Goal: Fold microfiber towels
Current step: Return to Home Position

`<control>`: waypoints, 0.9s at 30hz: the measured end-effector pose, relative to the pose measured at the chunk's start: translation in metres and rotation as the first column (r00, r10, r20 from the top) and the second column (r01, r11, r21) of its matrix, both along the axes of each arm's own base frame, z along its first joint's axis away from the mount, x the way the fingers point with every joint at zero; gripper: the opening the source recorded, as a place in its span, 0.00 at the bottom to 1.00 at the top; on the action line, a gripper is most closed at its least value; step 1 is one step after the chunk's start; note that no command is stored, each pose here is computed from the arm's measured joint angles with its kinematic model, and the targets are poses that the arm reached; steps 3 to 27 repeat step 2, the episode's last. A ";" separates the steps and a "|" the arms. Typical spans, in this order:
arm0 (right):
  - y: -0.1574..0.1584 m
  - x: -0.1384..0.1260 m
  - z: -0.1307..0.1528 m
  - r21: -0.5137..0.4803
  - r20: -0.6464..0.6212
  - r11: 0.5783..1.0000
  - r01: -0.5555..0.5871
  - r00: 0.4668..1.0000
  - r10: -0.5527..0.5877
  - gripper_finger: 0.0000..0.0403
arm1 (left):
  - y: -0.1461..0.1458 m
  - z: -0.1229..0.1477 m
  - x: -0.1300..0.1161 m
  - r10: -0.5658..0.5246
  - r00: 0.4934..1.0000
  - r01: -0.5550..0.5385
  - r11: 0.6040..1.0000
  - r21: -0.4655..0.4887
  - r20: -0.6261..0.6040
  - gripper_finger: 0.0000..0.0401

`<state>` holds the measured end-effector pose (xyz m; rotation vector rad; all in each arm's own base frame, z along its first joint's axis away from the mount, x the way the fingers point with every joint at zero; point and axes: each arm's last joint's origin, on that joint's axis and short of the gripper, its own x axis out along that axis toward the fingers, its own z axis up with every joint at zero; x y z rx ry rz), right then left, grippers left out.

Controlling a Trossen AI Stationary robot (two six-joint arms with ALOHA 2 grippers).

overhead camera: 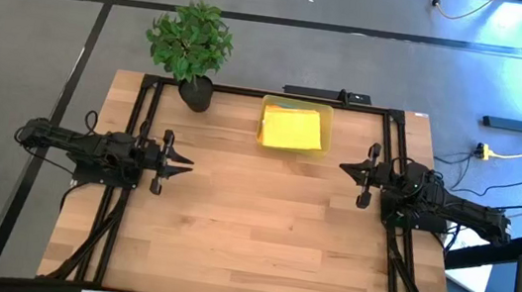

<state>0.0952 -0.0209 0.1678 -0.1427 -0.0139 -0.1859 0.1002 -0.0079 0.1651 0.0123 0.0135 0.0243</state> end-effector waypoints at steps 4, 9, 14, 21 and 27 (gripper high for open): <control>0.000 0.000 0.000 0.000 0.000 1.000 0.000 1.000 0.000 0.03 | 0.000 0.000 0.000 0.000 1.000 0.000 1.000 0.000 0.000 0.18; 0.000 0.000 0.000 0.000 0.000 1.000 0.000 1.000 0.000 0.03 | 0.000 0.000 0.000 0.000 1.000 0.000 1.000 0.000 0.000 0.18; 0.000 0.000 0.000 0.000 0.000 1.000 0.000 1.000 0.000 0.03 | 0.000 0.000 0.000 0.000 1.000 0.000 1.000 0.000 0.000 0.18; 0.000 0.000 0.000 0.000 0.000 1.000 0.000 1.000 0.000 0.03 | 0.000 0.000 0.000 0.000 1.000 0.000 1.000 0.000 0.000 0.18; 0.000 0.000 0.000 0.000 0.000 1.000 0.000 1.000 0.000 0.03 | 0.000 0.000 0.000 0.000 1.000 0.000 1.000 0.000 0.000 0.18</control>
